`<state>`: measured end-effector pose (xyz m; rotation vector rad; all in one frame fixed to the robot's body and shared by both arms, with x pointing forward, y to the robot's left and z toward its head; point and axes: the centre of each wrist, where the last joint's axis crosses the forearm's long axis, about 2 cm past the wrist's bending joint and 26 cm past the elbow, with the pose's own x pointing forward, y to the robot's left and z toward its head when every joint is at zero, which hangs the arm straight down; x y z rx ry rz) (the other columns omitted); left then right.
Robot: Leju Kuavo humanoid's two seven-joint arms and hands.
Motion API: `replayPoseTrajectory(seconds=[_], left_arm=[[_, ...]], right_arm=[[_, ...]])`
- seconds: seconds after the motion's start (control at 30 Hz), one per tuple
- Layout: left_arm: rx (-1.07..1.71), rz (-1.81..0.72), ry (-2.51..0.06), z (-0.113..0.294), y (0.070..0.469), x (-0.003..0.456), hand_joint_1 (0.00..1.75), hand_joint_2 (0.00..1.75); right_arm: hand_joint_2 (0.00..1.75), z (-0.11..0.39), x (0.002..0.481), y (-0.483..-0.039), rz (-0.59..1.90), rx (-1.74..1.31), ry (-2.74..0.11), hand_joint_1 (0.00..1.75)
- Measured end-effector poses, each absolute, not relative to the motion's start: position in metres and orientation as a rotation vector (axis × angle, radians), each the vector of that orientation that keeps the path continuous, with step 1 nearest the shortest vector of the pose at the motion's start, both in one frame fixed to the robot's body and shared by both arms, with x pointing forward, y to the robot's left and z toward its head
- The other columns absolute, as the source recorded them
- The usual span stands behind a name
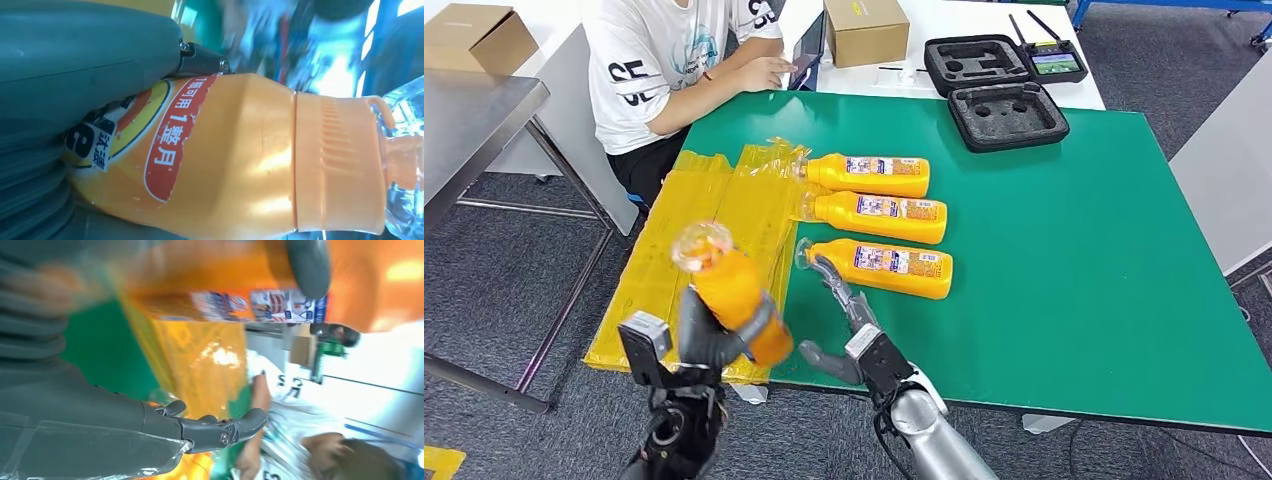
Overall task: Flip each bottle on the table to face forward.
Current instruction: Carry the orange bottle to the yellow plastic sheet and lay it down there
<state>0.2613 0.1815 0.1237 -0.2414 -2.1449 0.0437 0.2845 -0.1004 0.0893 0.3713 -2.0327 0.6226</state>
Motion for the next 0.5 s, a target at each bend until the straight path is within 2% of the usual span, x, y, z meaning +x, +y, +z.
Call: replayPoseTrajectory(seconds=[0.17, 0.47, 0.5], left_arm=[[0.123, 0.071, -2.275, 0.141, 0.214, 0.284, 1.75, 1.75], [0.346, 0.066, -2.330, 0.154, 0.239, 0.298, 1.75, 1.75], [0.404, 0.052, -2.331, 0.156, 0.243, 0.299, 1.75, 1.75]], right_arm=[[0.00, 0.100, 0.282, -0.104, 0.548, 0.411, -2.074, 0.00], [0.00, 0.109, 0.279, -0.108, 0.467, 0.456, -2.118, 0.00], [0.44, 0.111, 0.278, -0.109, 0.431, 0.475, -2.126, 0.00]])
